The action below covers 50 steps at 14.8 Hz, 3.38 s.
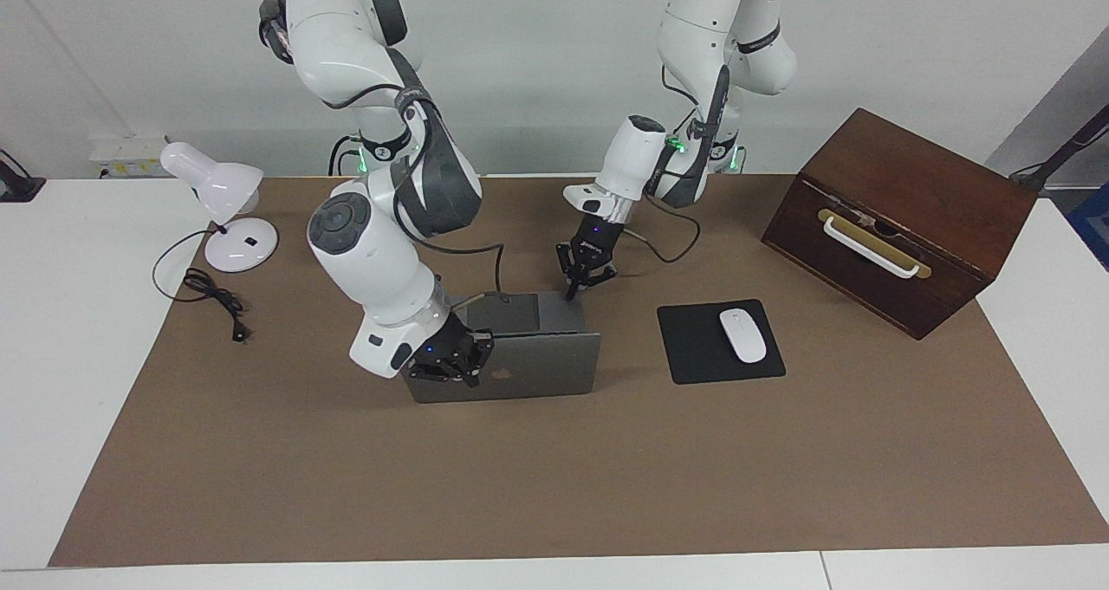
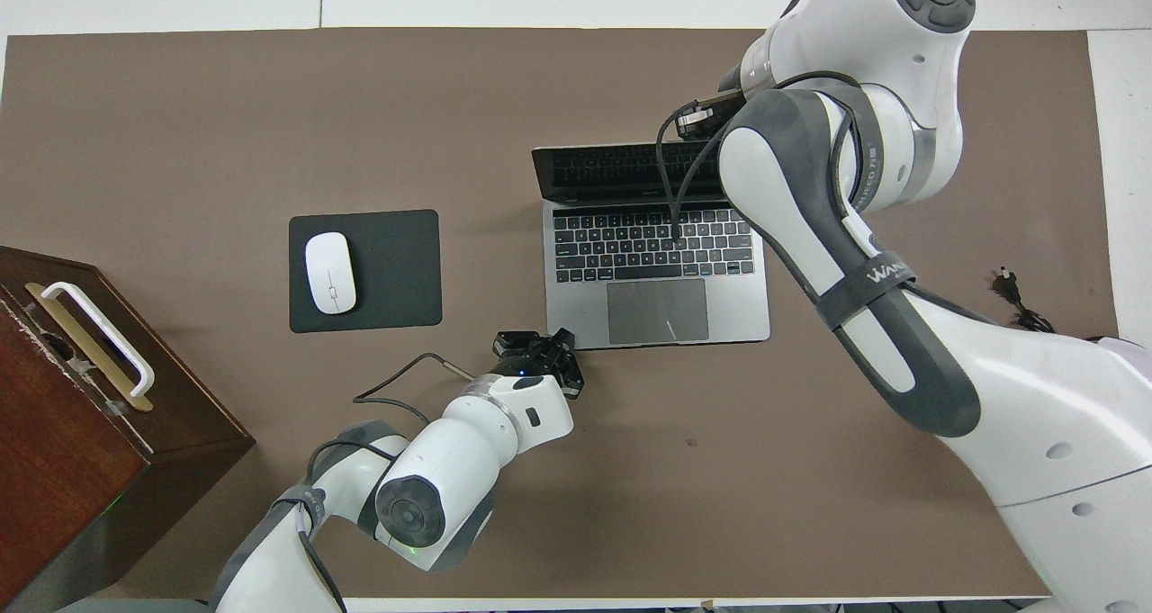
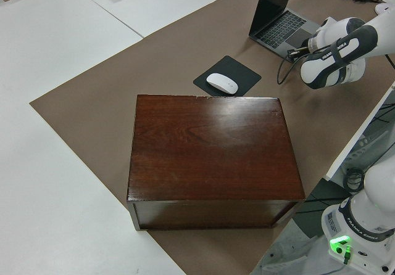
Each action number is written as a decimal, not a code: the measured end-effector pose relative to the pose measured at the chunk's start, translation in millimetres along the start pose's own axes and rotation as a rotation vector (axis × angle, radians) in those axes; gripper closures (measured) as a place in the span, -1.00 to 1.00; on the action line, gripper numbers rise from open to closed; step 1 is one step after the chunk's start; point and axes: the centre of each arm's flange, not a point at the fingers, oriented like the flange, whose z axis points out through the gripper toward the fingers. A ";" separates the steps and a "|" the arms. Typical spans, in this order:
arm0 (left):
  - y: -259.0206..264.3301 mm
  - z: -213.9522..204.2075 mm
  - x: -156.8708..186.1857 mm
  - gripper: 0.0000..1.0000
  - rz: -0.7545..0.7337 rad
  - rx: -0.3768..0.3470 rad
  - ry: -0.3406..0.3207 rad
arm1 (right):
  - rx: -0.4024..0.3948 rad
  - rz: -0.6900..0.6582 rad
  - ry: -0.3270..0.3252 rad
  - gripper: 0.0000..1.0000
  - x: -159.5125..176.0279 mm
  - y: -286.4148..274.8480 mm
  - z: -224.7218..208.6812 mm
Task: Close laptop with both arms
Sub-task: 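Reach the right gripper over the laptop screen's top edge, then push the laptop screen down toward the keyboard with the right gripper, then lift the right gripper off the closed laptop lid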
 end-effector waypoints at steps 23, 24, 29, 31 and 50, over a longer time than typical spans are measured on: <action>-0.9 1.6 -1.9 0.98 0.000 0.001 0.024 | 0.015 0.140 -0.176 0.98 -77.2 21.7 86.0; -0.9 1.6 -1.9 0.98 0.000 0.001 0.024 | 0.015 0.141 -0.175 0.98 -77.4 22.0 86.5; -0.9 1.6 -2.3 0.98 0.000 0.001 0.026 | 0.012 0.145 -0.173 0.98 -80.0 24.3 91.5; -0.9 1.6 -2.4 0.98 0.000 0.001 0.027 | 0.011 0.146 -0.176 0.98 -81.3 25.0 93.5; -1.0 1.7 -2.8 0.98 0.001 0.001 0.029 | 0.000 0.122 -0.143 0.98 -86.5 9.8 46.9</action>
